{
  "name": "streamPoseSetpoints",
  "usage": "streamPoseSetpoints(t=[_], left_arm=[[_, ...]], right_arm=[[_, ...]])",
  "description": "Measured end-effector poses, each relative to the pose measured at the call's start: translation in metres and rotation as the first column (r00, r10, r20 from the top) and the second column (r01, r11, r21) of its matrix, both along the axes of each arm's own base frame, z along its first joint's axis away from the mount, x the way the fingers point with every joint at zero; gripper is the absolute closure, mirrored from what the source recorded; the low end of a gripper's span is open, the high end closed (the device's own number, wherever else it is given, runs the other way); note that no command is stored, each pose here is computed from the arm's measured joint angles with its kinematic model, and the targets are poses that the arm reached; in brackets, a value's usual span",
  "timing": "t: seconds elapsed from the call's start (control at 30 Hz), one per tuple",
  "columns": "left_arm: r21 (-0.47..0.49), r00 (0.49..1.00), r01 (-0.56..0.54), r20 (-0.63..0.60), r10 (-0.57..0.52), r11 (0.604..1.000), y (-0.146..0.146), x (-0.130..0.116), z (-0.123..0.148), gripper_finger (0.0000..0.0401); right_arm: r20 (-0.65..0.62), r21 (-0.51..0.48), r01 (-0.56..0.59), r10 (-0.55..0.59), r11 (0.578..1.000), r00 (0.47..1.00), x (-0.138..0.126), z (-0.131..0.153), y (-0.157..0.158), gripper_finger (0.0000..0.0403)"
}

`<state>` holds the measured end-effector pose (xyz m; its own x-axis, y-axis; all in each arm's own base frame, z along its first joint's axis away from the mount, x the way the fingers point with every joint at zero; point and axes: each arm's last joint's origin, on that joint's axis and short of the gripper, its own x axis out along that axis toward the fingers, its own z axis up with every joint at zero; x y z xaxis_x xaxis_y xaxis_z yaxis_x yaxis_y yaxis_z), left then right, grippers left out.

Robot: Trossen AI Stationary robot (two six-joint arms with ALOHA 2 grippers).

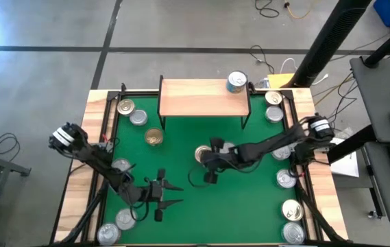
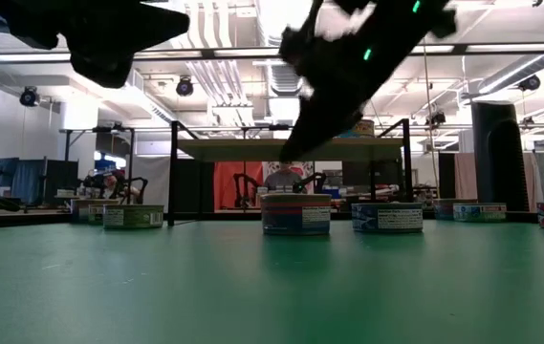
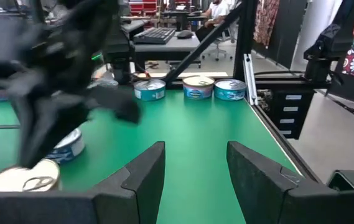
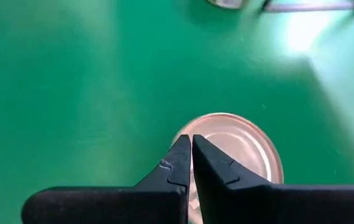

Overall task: Stack canned seafood by type on shelf
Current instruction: Put the blue pink tuna can on the shelf

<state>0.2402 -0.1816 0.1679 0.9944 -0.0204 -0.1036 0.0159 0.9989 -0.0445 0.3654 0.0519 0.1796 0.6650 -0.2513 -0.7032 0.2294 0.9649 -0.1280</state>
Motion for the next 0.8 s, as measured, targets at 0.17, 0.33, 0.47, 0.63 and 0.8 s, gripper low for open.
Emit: streamPoseSetpoints(t=[0.17,0.33,0.47,0.63,0.8], left_arm=[[-0.004,1.000,0.018,-0.020,-0.018,1.000,-0.012,0.004,0.000,0.0243],[-0.005,0.996,0.025,-0.085,-0.025,1.000,-0.018,0.003,-0.001,0.0243],[0.013,0.989,0.024,-0.145,-0.022,1.000,-0.021,0.004,-0.003,0.0243],[0.026,0.980,0.020,-0.196,-0.014,0.999,-0.023,0.006,-0.002,0.0243],[-0.008,0.956,0.102,-0.275,-0.101,0.995,-0.027,0.005,-0.008,0.0243]], right_arm=[[-0.003,0.008,0.070,-0.070,0.998,0.998,0.006,-0.022,-0.021,0.0394],[-0.015,0.041,0.048,-0.048,0.998,0.999,0.013,-0.035,-0.023,0.0394],[-0.014,0.141,-0.070,0.073,0.988,0.997,0.020,-0.037,-0.011,0.0394],[-0.016,0.158,-0.219,0.225,0.963,0.974,0.018,-0.027,0.019,0.0394],[-0.037,0.058,-0.437,0.439,0.898,0.898,0.001,-0.003,0.061,0.0394]])
